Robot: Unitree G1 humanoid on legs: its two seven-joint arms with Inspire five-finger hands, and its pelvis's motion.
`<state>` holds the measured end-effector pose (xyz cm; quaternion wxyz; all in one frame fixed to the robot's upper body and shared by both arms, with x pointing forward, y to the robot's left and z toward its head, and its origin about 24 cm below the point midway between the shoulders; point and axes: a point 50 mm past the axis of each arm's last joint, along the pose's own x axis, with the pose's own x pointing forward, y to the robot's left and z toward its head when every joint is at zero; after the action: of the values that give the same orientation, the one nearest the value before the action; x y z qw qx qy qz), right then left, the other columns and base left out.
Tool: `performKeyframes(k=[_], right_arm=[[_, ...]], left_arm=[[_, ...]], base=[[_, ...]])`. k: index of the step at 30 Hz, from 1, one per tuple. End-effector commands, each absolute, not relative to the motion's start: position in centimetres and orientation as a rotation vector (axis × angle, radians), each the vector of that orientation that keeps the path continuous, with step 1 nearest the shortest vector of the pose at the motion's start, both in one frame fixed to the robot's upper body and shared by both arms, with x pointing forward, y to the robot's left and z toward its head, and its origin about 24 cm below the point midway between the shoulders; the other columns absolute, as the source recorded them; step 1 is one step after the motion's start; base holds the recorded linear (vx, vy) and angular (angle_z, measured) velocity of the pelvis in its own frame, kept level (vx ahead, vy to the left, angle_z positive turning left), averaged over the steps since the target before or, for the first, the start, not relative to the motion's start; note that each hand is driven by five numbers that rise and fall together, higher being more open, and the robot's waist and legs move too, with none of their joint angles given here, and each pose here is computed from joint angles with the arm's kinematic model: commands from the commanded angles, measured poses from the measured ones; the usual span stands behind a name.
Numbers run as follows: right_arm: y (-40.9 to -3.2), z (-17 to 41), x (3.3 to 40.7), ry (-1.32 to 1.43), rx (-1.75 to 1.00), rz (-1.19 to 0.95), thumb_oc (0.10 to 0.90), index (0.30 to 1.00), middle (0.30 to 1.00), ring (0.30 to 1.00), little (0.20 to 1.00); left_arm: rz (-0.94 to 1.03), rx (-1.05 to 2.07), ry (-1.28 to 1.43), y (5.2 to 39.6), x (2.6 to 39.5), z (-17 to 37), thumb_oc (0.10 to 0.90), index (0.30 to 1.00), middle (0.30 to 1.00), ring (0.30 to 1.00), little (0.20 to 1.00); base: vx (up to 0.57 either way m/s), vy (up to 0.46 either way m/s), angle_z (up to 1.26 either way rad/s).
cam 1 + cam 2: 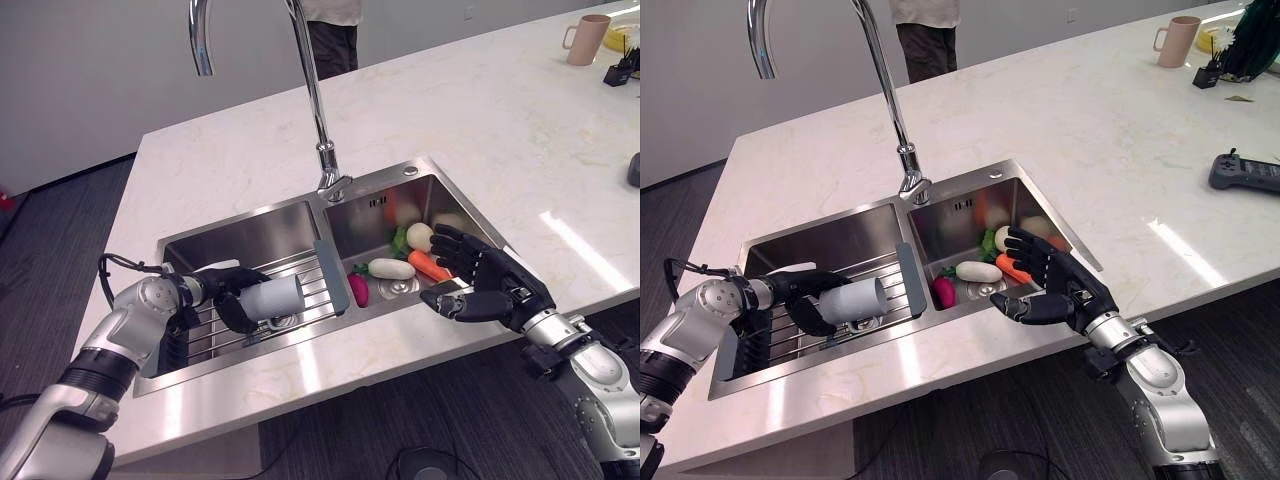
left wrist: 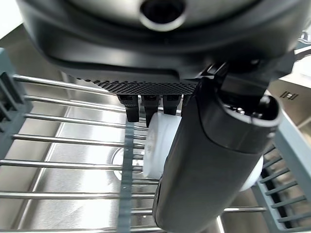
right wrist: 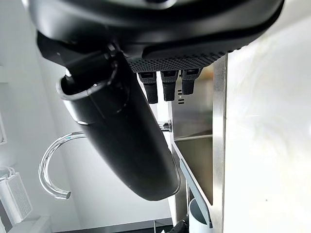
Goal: Place the dishes in the dishwasher.
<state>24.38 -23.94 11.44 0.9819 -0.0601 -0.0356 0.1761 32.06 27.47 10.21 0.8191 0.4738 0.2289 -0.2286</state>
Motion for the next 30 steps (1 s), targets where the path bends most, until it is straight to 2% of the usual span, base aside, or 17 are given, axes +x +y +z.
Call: performKeyframes(k=[1, 7, 8, 9, 10, 30], right_arm=[[-22.9, 17.4, 25.1, -0.392, -0.163, 0.394, 0.800, 0.900, 0.900, 0.900, 0.900], [-22.7, 17.2, 25.2, -0.391, -0.163, 0.403, 0.800, 0.900, 0.900, 0.900, 0.900], [-22.8, 17.3, 25.2, -0.390, -0.163, 0.404, 0.800, 0.900, 0.900, 0.900, 0.900], [-22.8, 17.2, 25.2, -0.390, -0.162, 0.404, 0.800, 0.900, 0.900, 0.900, 0.900], [-22.8, 17.2, 25.1, -0.390, -0.161, 0.403, 0.800, 0.900, 0.900, 0.900, 0.900], [-22.9, 17.0, 25.1, -0.378, -0.161, 0.406, 0.800, 0.900, 0.900, 0.900, 0.900]], left_arm=[[-0.397, 1.063, 0.321, 27.2, 33.9, 14.6, 0.800, 0.900, 0.900, 0.900, 0.900], [-0.387, 1.051, 0.345, 27.4, 34.1, 14.2, 0.800, 0.900, 0.900, 0.900, 0.900], [-0.383, 1.058, 0.339, 27.5, 34.1, 14.2, 0.712, 0.768, 0.768, 0.768, 0.768], [-0.373, 1.091, 0.320, 27.4, 34.1, 14.3, 0.455, 0.382, 0.382, 0.382, 0.382], [-0.371, 1.111, 0.310, 27.4, 34.1, 14.4, 0.400, 0.300, 0.300, 0.300, 0.300], [-0.330, 1.089, 0.121, 26.5, 34.3, 17.7, 0.400, 0.300, 0.300, 0.300, 0.300]], base=[[0.00, 0.000, -0.06], [0.00, 0.000, -0.02], [0.00, 0.000, 0.00], [0.00, 0.000, 0.00], [0.00, 0.000, 0.00], [0.00, 0.000, 0.00]])
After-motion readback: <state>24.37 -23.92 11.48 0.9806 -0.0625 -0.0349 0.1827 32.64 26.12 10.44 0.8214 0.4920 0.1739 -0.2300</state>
